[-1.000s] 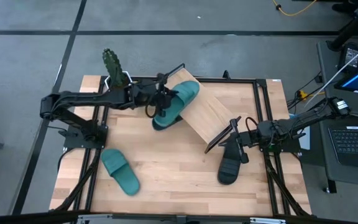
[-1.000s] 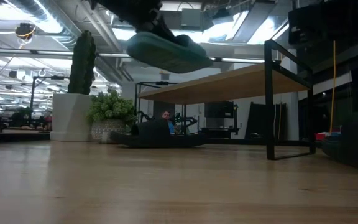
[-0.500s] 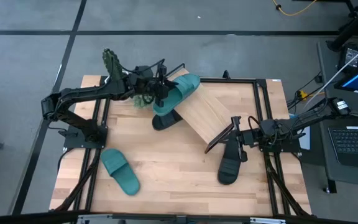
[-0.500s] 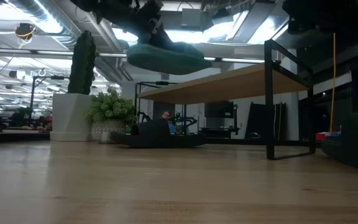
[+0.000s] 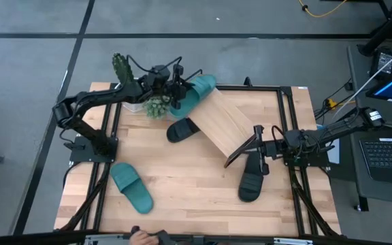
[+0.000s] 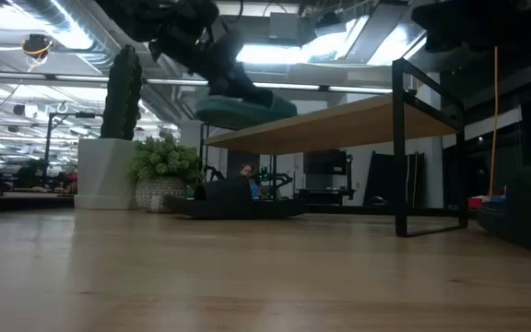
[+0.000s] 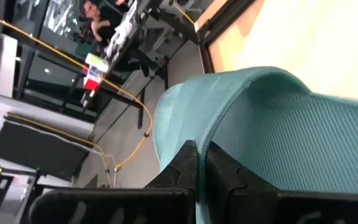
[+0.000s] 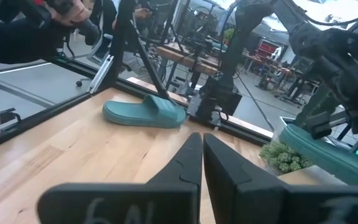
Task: Pick and place slides into the shelf
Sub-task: Put the right green slides on the shelf
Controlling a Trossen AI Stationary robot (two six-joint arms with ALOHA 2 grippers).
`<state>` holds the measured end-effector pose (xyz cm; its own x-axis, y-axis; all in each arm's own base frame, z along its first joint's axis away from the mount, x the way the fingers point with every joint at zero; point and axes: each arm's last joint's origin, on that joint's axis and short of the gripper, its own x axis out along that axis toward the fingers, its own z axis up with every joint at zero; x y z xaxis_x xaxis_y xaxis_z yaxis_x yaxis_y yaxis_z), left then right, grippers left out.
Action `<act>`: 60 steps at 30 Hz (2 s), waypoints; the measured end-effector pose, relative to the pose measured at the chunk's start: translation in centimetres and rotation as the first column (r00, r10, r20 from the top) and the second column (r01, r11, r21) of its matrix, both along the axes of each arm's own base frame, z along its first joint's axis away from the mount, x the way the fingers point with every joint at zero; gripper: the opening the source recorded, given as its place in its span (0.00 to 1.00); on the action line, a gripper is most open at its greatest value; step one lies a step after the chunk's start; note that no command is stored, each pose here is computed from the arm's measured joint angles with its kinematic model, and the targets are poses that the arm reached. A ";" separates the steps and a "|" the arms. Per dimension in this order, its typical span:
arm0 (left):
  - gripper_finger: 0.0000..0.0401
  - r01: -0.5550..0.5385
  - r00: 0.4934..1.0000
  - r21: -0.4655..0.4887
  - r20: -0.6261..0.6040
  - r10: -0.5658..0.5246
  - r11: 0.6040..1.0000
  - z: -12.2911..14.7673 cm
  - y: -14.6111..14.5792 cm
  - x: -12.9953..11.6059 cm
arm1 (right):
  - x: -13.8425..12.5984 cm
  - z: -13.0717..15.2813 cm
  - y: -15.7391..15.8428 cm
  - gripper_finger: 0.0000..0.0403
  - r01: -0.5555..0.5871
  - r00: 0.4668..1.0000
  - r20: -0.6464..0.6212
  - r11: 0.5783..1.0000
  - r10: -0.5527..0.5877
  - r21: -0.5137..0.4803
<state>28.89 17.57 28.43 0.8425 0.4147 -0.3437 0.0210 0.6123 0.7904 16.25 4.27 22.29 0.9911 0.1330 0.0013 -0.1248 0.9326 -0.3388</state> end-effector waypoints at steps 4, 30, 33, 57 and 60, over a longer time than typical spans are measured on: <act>0.01 -0.003 1.000 0.016 -0.012 0.003 1.000 -0.1 0.4 -0.1 | 0.1 0.0 -0.3 0.05 0.016 1.000 0.000 1.000 -0.016 0.000; 0.01 0.065 0.998 0.027 0.004 -0.065 0.998 -0.2 2.1 -1.1 | 0.2 0.1 -0.9 0.05 0.057 0.998 0.007 0.998 -0.057 0.004; 0.01 0.067 0.998 0.022 0.001 -0.067 0.998 -0.6 2.4 -0.9 | 0.2 0.1 -0.9 0.05 0.057 0.998 0.007 0.998 -0.057 0.004; 0.01 0.036 0.999 0.020 -0.020 -0.036 0.999 -1.4 3.8 -0.2 | 0.2 0.1 -0.9 0.05 0.057 0.998 0.005 0.998 -0.057 0.003; 0.01 0.034 0.999 0.019 -0.021 -0.033 0.999 -1.4 3.9 -0.3 | 0.2 0.1 -0.9 0.05 0.056 0.998 0.005 0.998 -0.056 0.002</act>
<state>28.61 21.49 27.05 0.8487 0.3931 -0.3538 0.0579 0.5959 0.8009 16.48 3.34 22.36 0.9970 0.0769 0.0062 -0.0703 0.9388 -0.3374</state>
